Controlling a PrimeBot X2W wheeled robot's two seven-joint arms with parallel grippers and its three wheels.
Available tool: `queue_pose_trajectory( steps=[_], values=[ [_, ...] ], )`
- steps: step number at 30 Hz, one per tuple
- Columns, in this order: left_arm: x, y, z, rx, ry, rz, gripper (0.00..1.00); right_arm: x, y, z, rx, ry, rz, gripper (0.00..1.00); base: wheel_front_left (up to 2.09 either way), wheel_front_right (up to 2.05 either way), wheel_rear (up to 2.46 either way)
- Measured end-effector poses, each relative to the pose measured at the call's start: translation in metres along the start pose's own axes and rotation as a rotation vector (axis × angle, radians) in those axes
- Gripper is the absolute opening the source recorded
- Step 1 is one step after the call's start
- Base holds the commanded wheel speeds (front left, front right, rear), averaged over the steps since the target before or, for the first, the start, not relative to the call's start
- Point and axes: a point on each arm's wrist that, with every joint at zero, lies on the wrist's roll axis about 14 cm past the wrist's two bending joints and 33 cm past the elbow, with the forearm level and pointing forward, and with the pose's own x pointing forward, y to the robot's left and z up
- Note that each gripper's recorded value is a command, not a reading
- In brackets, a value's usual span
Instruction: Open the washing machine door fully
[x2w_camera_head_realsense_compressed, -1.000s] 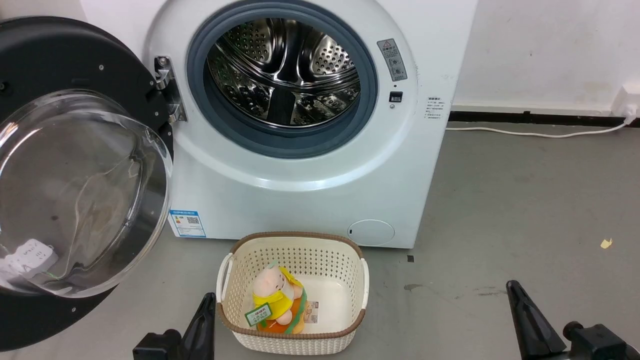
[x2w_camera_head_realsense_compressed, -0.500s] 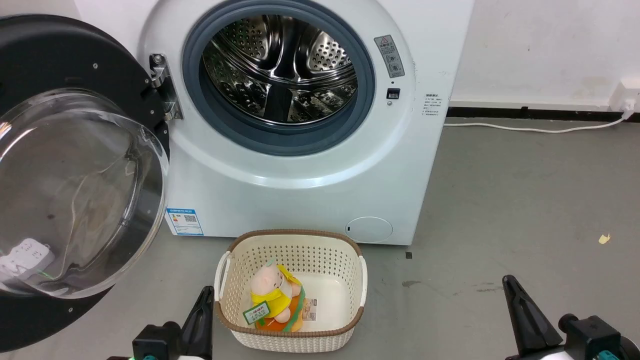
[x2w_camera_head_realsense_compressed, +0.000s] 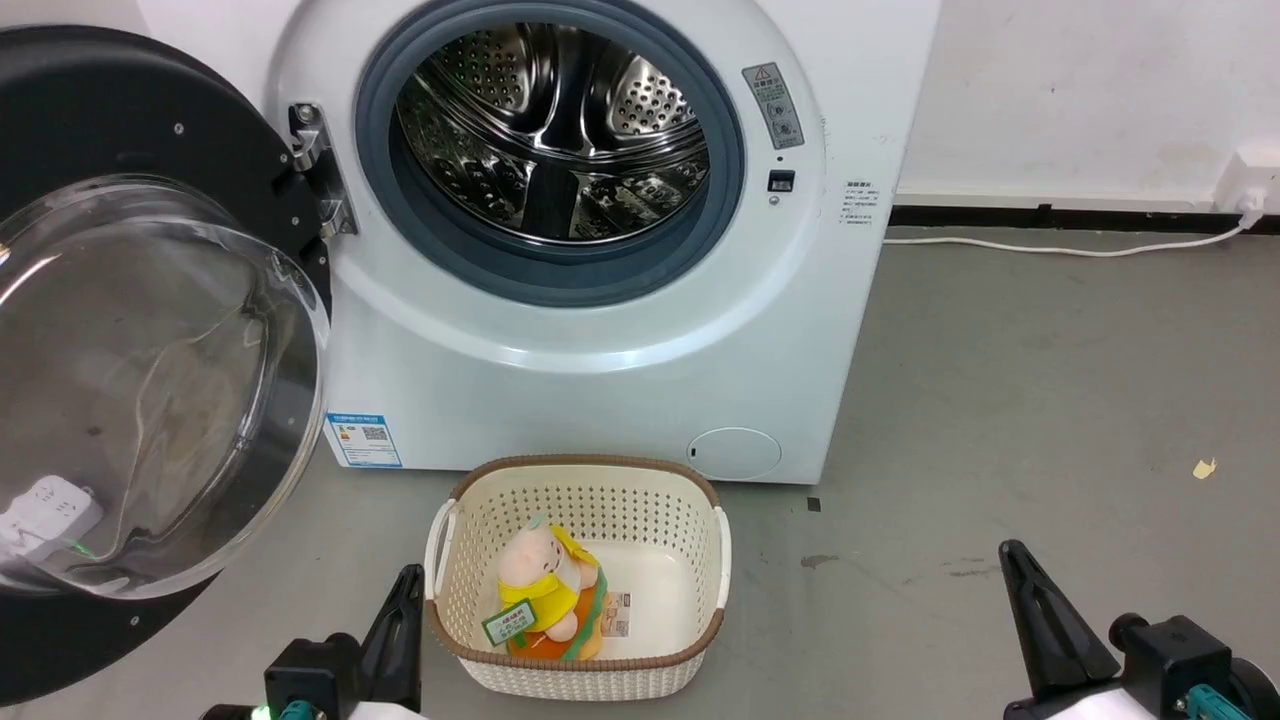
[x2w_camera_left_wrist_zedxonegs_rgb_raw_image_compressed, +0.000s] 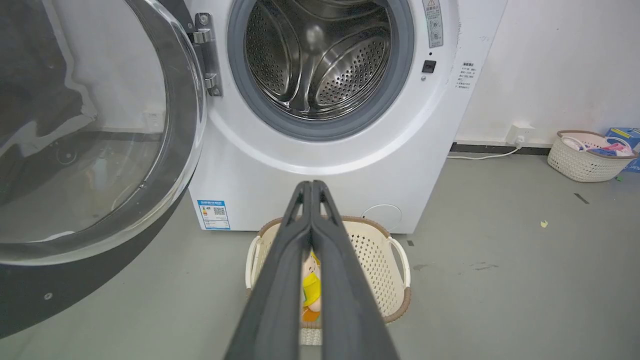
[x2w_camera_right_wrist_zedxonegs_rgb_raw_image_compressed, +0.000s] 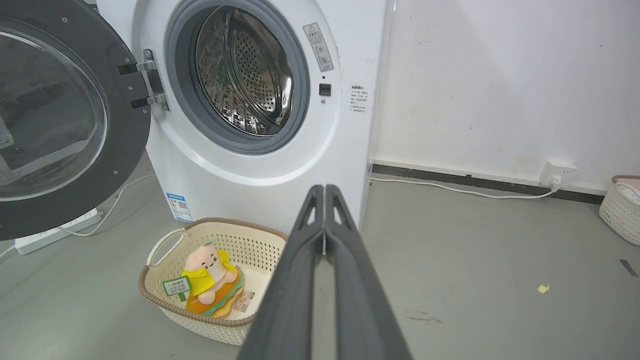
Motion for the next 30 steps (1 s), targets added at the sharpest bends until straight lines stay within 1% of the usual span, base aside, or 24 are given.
queue_pose_trajectory(
  steps=[30],
  values=[
    [0.011,-0.001,0.003,0.042,0.027,0.005,0.0,0.005,-0.001,-0.007,-0.022,0.058,0.0,0.0,0.0,0.0,0.0]
  ],
)
